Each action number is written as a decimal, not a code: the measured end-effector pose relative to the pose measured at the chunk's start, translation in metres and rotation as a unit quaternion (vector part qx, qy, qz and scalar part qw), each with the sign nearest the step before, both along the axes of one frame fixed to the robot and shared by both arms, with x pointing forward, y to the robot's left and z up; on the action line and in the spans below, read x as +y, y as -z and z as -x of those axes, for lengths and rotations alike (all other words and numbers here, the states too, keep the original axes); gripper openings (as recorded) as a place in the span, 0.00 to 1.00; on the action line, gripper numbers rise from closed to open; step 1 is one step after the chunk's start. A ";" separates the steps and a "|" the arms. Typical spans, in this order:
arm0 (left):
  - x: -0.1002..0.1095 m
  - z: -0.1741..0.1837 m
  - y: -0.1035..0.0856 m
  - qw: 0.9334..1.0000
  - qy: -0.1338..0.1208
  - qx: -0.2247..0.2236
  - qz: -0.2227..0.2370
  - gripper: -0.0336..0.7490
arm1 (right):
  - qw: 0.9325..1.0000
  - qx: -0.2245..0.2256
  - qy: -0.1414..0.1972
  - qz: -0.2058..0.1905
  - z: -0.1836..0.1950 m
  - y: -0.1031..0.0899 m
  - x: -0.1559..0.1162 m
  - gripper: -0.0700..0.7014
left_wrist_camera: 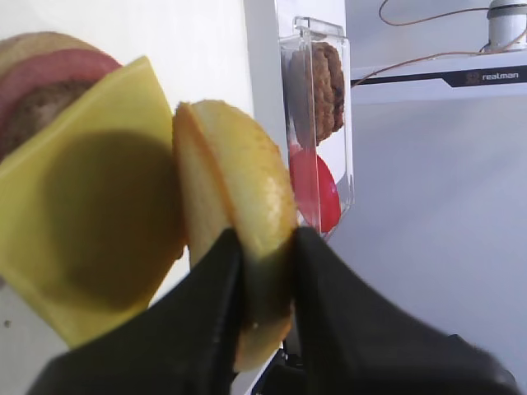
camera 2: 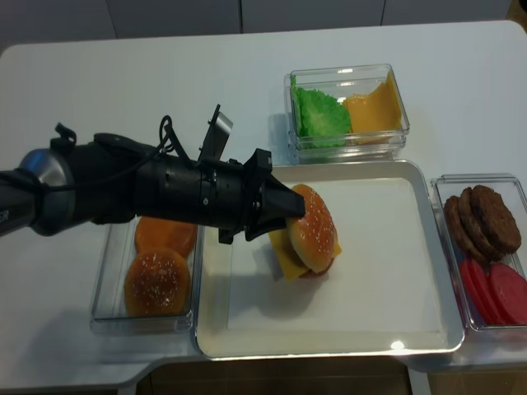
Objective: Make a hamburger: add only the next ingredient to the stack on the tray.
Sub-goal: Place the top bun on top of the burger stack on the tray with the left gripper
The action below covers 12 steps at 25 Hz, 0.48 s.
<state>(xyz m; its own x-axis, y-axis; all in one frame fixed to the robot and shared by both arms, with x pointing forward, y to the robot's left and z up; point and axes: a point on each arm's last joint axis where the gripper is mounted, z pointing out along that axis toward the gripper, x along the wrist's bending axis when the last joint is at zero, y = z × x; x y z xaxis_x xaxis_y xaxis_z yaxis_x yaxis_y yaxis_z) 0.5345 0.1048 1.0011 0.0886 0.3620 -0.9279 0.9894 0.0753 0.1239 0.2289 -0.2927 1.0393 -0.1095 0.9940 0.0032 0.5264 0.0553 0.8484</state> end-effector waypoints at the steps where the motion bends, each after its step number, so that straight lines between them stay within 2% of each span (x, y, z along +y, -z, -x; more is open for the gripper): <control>1: 0.000 0.000 0.000 1.000 -0.001 -0.001 0.000 0.25 | 1.000 0.000 0.000 0.000 0.000 0.000 0.000 0.58; 8: 0.000 -0.002 -0.001 1.000 -0.013 0.000 0.004 0.53 | 1.000 0.000 0.000 -0.001 0.000 0.000 0.000 0.58; 12: 0.001 -0.004 0.000 1.000 -0.020 -0.007 -0.002 0.60 | 1.000 0.000 0.000 -0.001 0.000 0.000 0.000 0.58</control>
<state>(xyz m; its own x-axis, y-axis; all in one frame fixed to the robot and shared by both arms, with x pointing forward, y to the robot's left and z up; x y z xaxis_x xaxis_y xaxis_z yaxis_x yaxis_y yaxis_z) 0.5383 0.1054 1.0009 0.0861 0.3688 -0.9255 0.9839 0.1143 0.1371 0.2289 -0.2927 1.0393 -0.1085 0.9941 0.0047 0.5266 0.0535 0.8484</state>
